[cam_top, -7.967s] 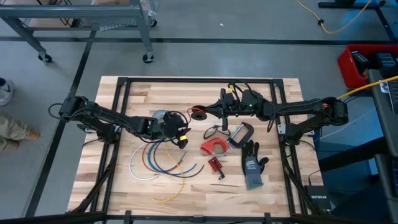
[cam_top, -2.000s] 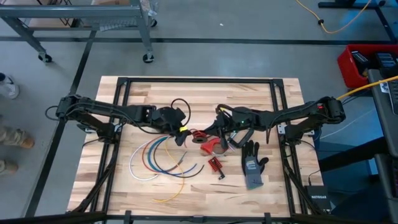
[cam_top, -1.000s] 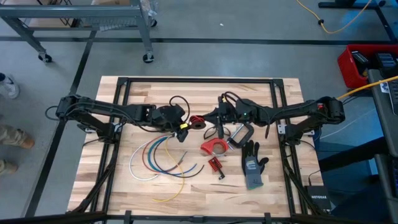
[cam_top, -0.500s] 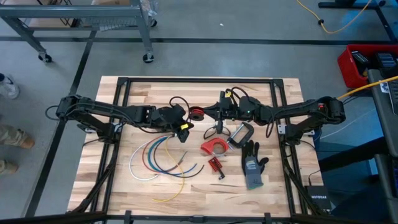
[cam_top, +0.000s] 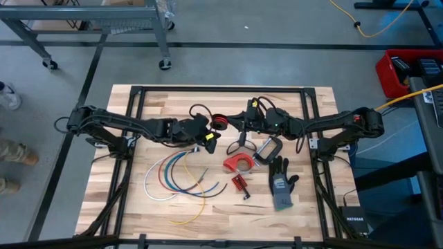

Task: Coil cords
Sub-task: Coil the red wire onto the spool

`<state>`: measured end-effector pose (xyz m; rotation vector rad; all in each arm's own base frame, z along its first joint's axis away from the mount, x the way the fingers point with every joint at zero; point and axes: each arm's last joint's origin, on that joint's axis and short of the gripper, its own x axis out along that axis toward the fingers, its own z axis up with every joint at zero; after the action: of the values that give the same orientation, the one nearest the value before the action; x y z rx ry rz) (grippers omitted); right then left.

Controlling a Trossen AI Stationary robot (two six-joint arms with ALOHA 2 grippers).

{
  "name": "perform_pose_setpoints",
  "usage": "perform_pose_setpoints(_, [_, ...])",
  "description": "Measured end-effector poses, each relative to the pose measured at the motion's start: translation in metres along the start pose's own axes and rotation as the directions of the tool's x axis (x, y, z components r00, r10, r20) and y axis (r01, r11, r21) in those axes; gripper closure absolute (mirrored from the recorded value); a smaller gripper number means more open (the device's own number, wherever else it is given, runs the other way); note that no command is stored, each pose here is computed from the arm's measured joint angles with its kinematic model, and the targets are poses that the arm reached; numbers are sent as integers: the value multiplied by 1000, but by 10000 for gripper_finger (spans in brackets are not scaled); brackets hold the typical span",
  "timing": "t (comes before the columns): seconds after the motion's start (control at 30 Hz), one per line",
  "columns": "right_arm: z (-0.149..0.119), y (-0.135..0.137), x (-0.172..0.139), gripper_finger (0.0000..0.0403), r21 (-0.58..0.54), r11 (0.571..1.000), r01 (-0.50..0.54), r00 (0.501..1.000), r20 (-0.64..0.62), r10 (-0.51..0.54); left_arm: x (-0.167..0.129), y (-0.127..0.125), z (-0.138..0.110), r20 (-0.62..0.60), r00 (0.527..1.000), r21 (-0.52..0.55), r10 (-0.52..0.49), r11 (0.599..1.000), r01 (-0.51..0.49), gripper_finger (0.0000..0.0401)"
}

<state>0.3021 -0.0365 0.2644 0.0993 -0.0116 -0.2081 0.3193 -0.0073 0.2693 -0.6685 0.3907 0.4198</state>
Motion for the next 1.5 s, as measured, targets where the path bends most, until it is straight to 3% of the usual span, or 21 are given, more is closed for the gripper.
perform_pose_setpoints(0.2, [0,0,0,402,-1,1000,-13,1000,-2,13,4,1,-2,3,1000,41,25,999,-25,396])
perform_pose_setpoints(0.4, [1,2,0,402,7,996,-93,996,4,93,3,-1,-1,20,1000,165,10,986,-14,396])
perform_pose_setpoints(0.77, [16,5,-9,402,45,984,-169,984,64,166,-5,-14,-11,211,967,234,142,953,-191,399])
perform_pose_setpoints(1.23, [38,8,-15,402,16,967,-253,939,246,242,-16,-38,-1,428,902,312,56,927,-206,400])
perform_pose_setpoints(1.5, [45,8,-18,402,-79,974,-213,917,329,227,-21,-46,11,518,855,317,-11,931,-180,400])
